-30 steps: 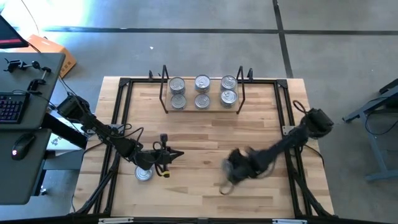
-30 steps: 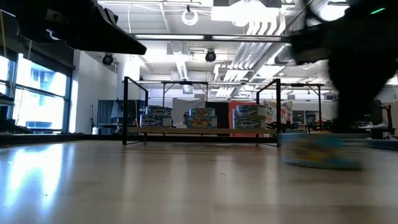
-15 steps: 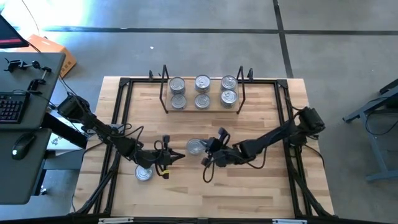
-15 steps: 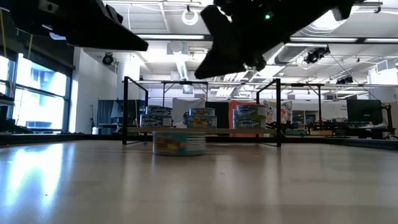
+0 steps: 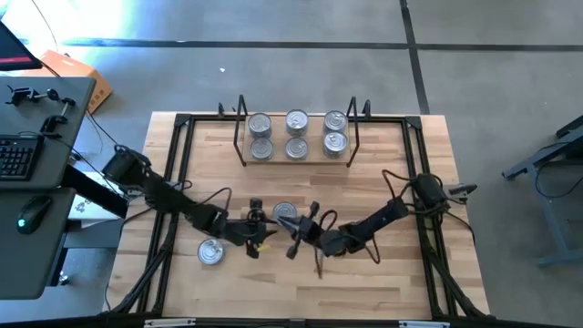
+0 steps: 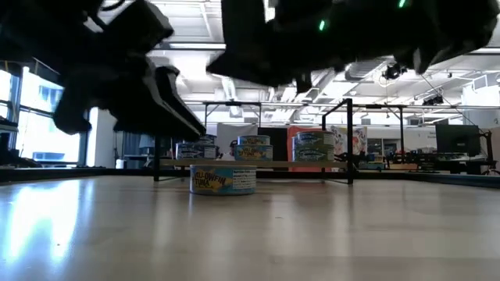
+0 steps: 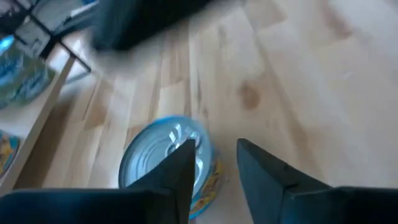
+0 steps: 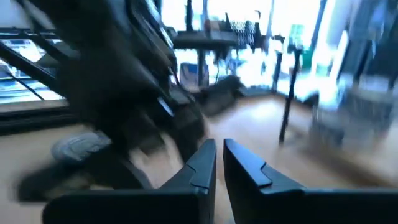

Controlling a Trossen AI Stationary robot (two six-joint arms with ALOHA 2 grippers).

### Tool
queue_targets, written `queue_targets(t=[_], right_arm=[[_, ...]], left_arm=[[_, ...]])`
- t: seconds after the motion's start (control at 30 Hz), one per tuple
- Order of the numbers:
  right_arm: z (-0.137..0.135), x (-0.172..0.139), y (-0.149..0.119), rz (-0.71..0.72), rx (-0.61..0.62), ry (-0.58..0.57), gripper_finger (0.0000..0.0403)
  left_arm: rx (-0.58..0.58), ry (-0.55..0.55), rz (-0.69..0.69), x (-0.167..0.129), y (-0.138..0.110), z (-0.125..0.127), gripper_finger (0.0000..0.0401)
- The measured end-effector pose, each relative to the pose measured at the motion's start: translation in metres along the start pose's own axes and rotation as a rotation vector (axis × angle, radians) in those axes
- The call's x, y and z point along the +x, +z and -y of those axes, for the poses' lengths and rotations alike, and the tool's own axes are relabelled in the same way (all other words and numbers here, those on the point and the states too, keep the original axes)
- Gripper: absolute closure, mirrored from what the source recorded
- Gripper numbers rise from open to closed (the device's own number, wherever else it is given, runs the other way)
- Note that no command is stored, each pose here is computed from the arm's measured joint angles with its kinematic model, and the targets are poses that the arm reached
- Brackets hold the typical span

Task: Stack canned seafood by type on shelf
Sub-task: Stack the yellow and blue tuna can on top of the other yellow and blue tuna can on the shelf

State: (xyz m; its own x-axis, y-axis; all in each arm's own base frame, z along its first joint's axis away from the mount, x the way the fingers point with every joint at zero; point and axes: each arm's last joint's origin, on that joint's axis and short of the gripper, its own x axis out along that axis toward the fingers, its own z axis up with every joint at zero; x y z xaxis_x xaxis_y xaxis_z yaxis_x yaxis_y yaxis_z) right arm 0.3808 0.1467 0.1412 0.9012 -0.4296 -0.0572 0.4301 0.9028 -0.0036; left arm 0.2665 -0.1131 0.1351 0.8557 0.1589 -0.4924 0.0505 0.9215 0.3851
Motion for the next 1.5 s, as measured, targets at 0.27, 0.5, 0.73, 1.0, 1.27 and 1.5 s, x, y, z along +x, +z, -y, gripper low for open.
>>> queue_targets(t=[0.27,0.5,0.73,1.0,1.27,1.5], right_arm=[[-0.019,-0.049,0.059,0.077,-0.335,-0.063,0.0382],[-0.020,-0.097,0.080,-0.058,-0.511,-0.008,0.0370],[0.000,-0.091,0.040,-0.423,-0.483,0.215,0.0288],[0.008,-0.049,-0.017,-0.512,-0.785,0.233,0.0166],[0.014,-0.033,-0.023,-0.525,-0.519,0.163,0.0144],[0.009,-0.029,-0.016,-0.466,-0.339,0.157,0.0144]], left_arm=[[0.030,-0.068,-0.110,0.021,-0.016,-0.013,0.0281],[0.012,-0.099,-0.126,0.031,-0.022,-0.023,0.0352],[-0.042,-0.091,-0.071,0.035,-0.004,-0.028,0.0391],[-0.102,-0.076,-0.034,0.035,0.020,-0.034,0.0399],[-0.056,-0.151,-0.144,-0.005,0.040,-0.032,0.0388],[-0.001,-0.183,-0.212,-0.003,0.020,-0.021,0.0307]])
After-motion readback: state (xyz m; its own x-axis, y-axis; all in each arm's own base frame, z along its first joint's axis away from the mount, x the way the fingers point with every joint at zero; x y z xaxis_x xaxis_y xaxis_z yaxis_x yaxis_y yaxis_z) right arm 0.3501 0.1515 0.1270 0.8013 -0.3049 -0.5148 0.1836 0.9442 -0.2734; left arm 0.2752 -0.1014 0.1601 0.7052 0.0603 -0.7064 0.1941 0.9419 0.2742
